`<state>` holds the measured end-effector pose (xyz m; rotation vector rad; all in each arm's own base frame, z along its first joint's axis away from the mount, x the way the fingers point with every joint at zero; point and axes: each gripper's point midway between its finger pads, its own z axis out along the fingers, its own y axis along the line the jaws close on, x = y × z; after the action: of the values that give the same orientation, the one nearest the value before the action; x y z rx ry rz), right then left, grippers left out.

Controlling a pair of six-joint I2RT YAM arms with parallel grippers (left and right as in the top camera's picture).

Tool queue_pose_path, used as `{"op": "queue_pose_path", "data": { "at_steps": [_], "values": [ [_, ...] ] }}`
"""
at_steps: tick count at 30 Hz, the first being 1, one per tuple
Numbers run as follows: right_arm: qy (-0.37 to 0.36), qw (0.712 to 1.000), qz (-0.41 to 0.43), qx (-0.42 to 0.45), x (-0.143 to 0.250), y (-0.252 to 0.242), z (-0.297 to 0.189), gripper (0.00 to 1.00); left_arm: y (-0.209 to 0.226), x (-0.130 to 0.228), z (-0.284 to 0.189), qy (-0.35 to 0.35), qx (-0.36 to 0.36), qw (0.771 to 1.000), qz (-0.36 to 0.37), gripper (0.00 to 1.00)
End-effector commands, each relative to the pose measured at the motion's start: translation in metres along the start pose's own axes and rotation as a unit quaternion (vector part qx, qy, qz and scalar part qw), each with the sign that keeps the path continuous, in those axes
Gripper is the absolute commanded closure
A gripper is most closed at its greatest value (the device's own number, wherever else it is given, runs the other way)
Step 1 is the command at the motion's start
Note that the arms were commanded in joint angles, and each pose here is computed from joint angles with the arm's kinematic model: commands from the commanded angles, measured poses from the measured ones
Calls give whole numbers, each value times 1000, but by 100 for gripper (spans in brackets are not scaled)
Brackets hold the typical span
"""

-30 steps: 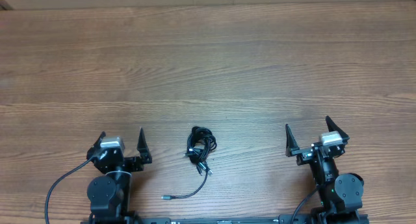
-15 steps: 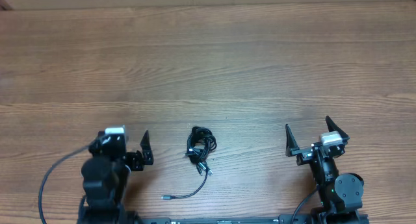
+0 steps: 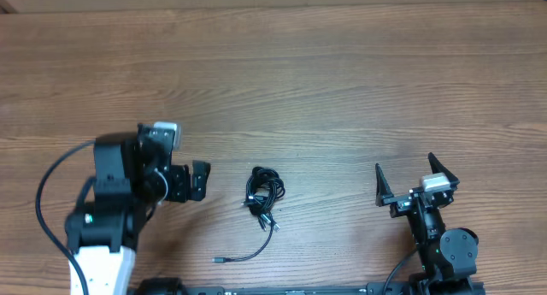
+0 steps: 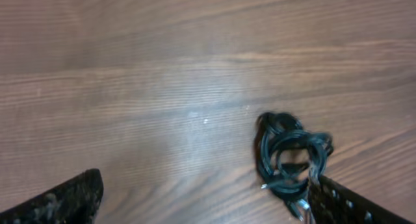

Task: Untangle cables
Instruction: 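Move the left gripper over the tangled black cable bundle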

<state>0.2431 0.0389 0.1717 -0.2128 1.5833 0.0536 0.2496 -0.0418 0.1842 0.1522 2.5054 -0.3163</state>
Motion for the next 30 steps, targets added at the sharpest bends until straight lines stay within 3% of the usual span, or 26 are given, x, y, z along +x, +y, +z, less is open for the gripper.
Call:
{"op": "queue_pose_path", "data": {
  "at_steps": [1, 11, 18, 30],
  "values": [
    [-1, 1000, -2, 6, 2, -2, 0, 0, -20, -17, -8, 29, 35, 998, 44, 0],
    [-1, 1000, -2, 6, 2, -2, 0, 0, -78, -13, 20, 128, 93, 975, 155, 0],
    [-1, 1000, -2, 6, 2, -2, 0, 0, -92, -10, 48, 156, 100, 974, 132, 0],
    [-1, 1000, -2, 6, 2, -2, 0, 0, -96, 6, 87, 227, 69, 971, -32, 0]
  ]
}}
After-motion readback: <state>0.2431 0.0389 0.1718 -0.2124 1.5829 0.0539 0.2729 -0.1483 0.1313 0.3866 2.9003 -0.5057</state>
